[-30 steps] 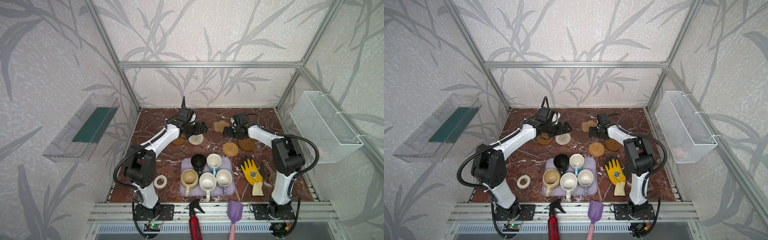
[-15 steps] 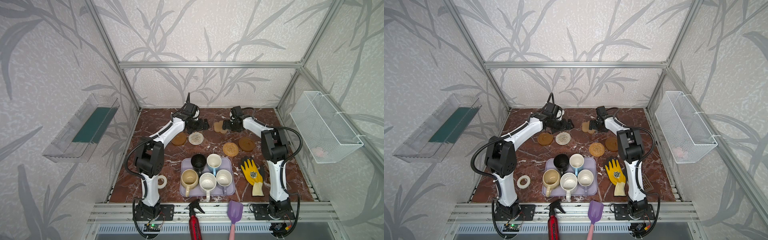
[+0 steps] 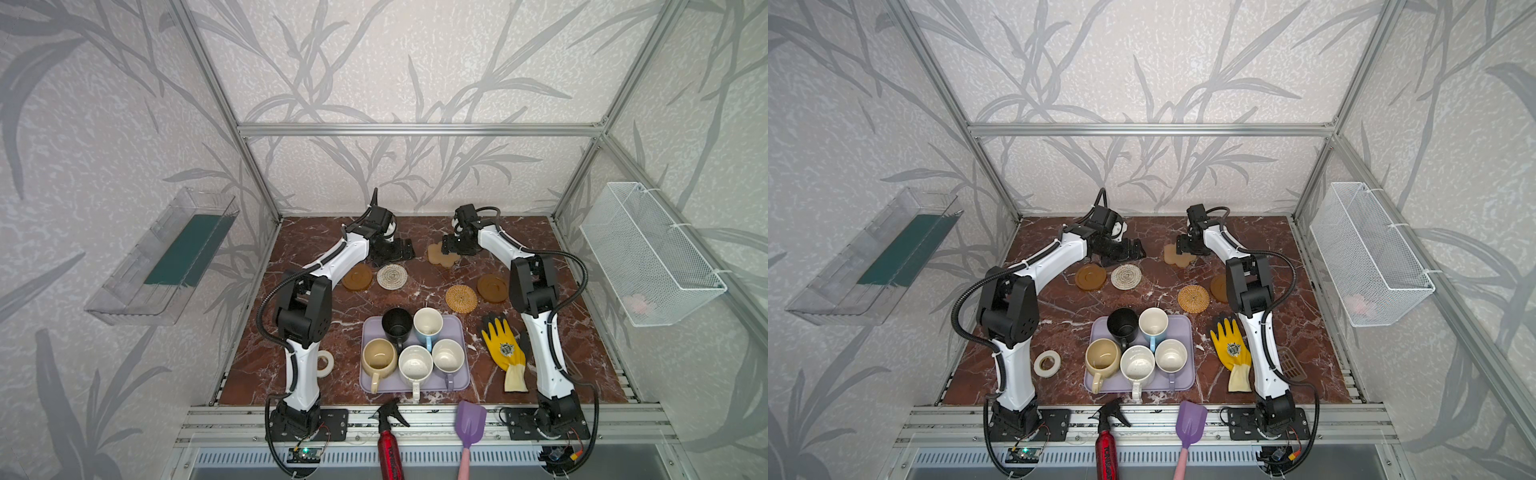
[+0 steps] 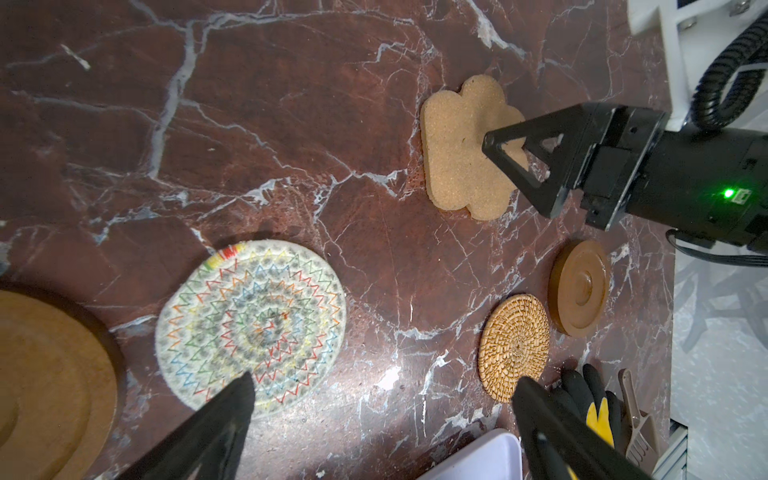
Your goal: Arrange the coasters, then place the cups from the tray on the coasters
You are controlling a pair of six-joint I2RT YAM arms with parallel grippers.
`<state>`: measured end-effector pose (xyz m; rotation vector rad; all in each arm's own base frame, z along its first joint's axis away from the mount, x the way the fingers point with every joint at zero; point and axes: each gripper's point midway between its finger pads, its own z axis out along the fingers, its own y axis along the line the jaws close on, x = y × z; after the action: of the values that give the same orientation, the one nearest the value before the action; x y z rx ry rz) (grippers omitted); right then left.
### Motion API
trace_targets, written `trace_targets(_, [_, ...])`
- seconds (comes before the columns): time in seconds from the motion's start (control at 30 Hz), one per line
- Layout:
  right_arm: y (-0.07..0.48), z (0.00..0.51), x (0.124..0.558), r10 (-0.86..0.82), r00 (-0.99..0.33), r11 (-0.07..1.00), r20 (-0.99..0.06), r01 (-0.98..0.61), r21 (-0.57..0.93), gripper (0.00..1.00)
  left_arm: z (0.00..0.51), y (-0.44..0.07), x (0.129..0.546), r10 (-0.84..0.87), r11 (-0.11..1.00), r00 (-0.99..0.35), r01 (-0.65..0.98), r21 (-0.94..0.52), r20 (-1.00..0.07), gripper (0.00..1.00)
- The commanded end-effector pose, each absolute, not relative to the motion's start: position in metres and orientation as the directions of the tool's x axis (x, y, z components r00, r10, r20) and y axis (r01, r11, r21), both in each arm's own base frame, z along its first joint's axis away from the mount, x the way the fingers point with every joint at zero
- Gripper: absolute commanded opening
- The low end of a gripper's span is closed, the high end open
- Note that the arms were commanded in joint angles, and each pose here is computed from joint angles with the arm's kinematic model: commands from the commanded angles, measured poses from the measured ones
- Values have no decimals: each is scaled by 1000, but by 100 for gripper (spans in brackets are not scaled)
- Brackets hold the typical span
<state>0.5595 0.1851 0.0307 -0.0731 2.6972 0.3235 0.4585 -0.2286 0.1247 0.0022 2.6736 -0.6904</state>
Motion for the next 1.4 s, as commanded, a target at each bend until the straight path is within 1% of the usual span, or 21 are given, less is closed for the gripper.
trace_targets(0.0, [182, 19, 542, -101, -937, 976, -334, -158, 147, 78, 123, -223, 463, -104, 876, -931, 80, -475, -349, 99])
trace_targets(0.13, [179, 15, 540, -176, -937, 972, -302, -213, 96, 78, 121, -218, 462, -103, 881, -931, 77, -466, -349, 99])
trace_targets(0.27, [183, 9, 538, -253, -928, 953, -272, -287, 95, 78, 122, -213, 462, -110, 883, -930, 70, -464, -349, 99])
trace_targets(0.37, [185, 8, 536, -311, -918, 936, -247, -341, 90, 74, 124, -210, 461, -114, 884, -928, 69, -463, -355, 99])
trace_targets(0.4, [186, 9, 535, -339, -910, 926, -240, -368, 87, 70, 124, -209, 460, -116, 884, -928, 66, -463, -355, 99])
trace_targets(0.47, [185, 10, 531, -368, -903, 917, -220, -391, 73, 70, 125, -208, 460, -119, 883, -927, 65, -465, -355, 99])
trace_targets(0.67, [190, 15, 513, -461, -867, 868, -190, -485, 105, 69, 125, -206, 456, -121, 885, -927, 61, -461, -355, 99])
trace_targets(0.8, [201, 16, 505, -526, -827, 822, -198, -554, 133, 69, 126, -205, 455, -127, 884, -926, 57, -465, -356, 99])
trace_targets(0.93, [217, 14, 496, -625, -758, 756, -187, -648, 97, 69, 127, -204, 454, -130, 885, -925, 54, -462, -356, 99])
trace_targets(1.1, [223, 20, 485, -702, -691, 688, -173, -721, 86, 70, 130, -202, 450, -132, 887, -922, 54, -458, -363, 99])
trace_targets(1.23, [235, 25, 479, -732, -649, 637, -207, -760, 130, 70, 130, -201, 448, -139, 886, -921, 47, -461, -363, 99])
trace_targets(1.37, [246, 24, 479, -766, -601, 594, -227, -798, 108, 70, 131, -202, 448, -145, 883, -921, 44, -467, -361, 99])
